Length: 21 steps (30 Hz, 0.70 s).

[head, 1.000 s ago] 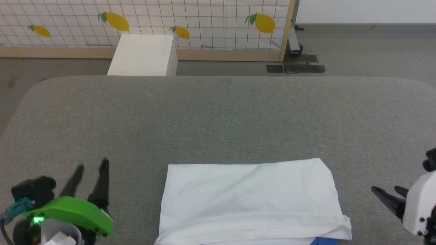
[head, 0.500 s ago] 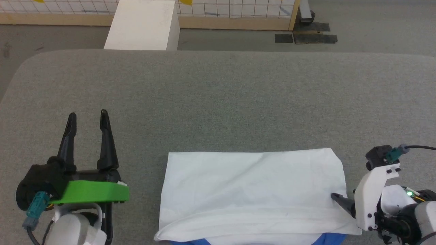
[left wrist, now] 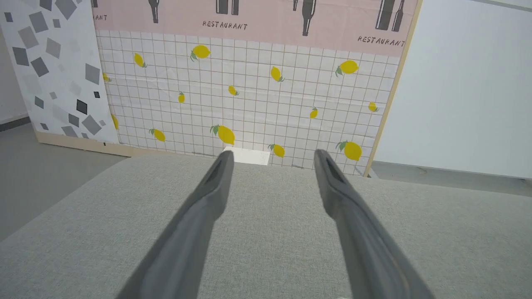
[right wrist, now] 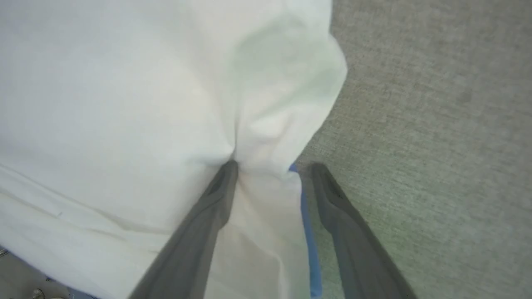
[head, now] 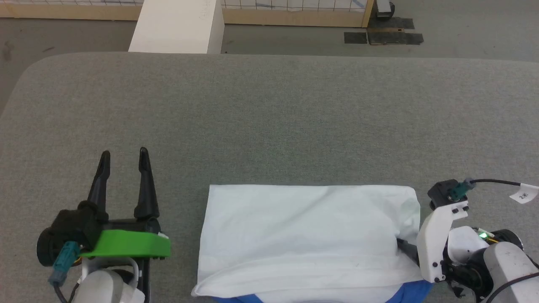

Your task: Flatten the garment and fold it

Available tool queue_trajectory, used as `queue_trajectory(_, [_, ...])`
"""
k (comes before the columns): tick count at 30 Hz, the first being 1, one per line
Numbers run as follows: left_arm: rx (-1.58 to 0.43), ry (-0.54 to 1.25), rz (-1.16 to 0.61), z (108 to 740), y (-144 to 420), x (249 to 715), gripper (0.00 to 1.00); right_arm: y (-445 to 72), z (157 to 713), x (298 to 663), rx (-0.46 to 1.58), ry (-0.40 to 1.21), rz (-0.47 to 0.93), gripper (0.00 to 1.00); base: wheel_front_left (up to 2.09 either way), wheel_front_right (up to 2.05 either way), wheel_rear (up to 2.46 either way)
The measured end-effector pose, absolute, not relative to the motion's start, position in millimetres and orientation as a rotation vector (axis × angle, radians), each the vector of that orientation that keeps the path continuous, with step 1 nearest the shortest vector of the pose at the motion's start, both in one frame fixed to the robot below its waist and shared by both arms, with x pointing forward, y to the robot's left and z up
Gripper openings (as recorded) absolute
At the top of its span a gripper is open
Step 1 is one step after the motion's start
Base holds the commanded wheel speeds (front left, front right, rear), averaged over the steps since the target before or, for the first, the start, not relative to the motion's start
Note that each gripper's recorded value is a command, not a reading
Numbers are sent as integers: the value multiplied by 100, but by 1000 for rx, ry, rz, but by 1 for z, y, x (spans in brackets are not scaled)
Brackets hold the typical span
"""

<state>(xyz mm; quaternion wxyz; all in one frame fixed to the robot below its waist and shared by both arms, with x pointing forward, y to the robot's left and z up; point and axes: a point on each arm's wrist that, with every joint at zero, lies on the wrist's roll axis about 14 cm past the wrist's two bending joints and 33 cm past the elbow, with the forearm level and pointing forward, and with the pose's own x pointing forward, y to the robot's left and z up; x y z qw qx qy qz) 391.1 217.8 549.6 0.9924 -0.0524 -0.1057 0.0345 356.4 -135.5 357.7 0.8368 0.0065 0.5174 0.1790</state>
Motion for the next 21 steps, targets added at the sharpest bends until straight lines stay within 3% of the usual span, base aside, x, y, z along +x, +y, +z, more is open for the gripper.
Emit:
queue_trajectory(12, [-71,-210,72,549,216,389,100,-148,369,370,90,1031,320,0,0,0,0])
queue_trajectory(21, [-71,-213,77,549,217,389,100,-256,379,379,32,1030,19,0,0,0,0])
